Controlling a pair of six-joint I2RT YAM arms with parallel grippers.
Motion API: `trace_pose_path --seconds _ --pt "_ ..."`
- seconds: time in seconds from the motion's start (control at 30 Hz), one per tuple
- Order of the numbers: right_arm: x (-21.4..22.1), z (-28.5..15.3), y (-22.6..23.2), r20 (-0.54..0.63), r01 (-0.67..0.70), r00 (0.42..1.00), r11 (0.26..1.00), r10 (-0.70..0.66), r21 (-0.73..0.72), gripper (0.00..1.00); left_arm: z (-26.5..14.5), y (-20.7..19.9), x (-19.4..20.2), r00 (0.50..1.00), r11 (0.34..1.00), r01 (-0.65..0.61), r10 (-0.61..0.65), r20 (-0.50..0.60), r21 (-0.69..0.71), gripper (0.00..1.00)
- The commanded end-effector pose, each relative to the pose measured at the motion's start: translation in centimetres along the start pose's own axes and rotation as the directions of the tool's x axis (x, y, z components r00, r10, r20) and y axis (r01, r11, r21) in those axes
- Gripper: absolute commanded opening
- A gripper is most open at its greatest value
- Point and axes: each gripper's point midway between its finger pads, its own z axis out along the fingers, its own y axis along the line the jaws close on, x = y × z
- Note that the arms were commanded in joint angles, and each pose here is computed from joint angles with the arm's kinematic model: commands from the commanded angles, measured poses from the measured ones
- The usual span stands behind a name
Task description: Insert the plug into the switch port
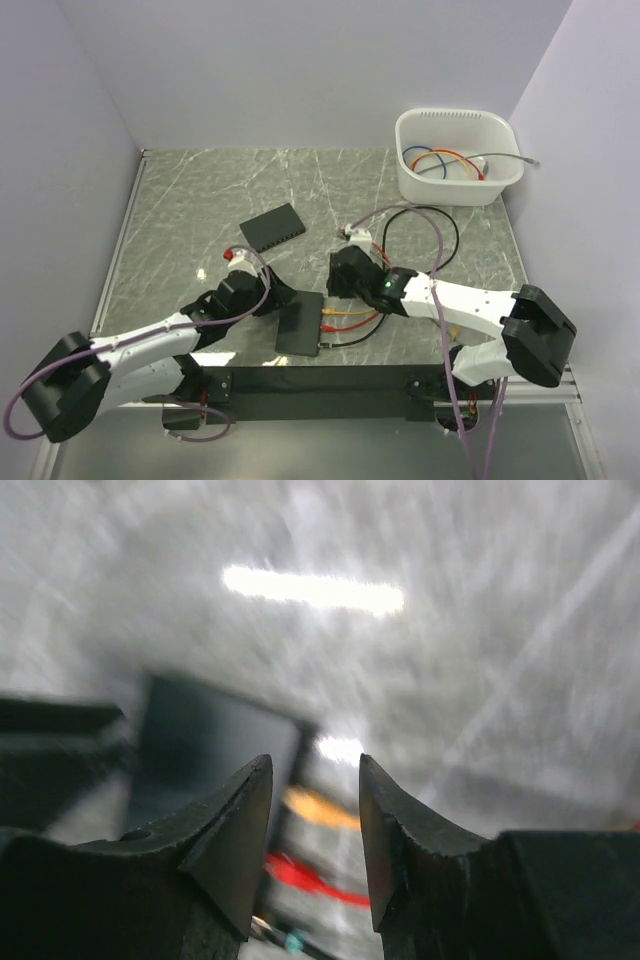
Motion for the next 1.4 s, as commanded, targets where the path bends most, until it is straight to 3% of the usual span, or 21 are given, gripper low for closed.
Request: trace_pose_path --seconds 0.0,0.07,0.37,0.6,0.77,1.37 --pt "-5.8 -0.2 0.0 0.13 0.058 0.989 0.995 -0.068 0.085 0.48 -1.3 -1.3 -2.6 0.996 0.997 -0.064 0.066 0.062 -0.035 0.71" --pt "-8.8 -0.1 -0.4 0.185 0.062 0.979 0.988 -0.088 0.14 0.48 -2.3 -0.5 -3.5 0.992 0.992 -0.083 0.091 0.091 -0.092 0.73" --pt "-15.5 5.2 -1.4 0.144 0.092 0.982 0.976 -0.122 0.198 0.47 -4.4 1.4 -7.3 0.957 0.96 -0.159 0.207 0.203 -0.229 0.8" --pt "-15.0 10.3 -4.0 0.046 0.089 0.994 0.973 -0.101 0.214 0.46 -5.0 2.8 -9.0 0.931 0.947 -0.131 0.219 0.291 -0.292 0.76" --pt "-14.2 12.0 -5.2 0.019 0.082 0.996 0.975 -0.088 0.208 0.43 -6.3 1.7 -10.6 0.892 0.969 -0.118 0.2 0.405 -0.219 0.79" --pt "-13.5 14.7 -6.9 -0.03 0.059 0.998 0.976 -0.054 0.21 0.44 -6.0 1.2 -10.1 0.896 0.97 -0.162 0.221 0.385 -0.181 0.75"
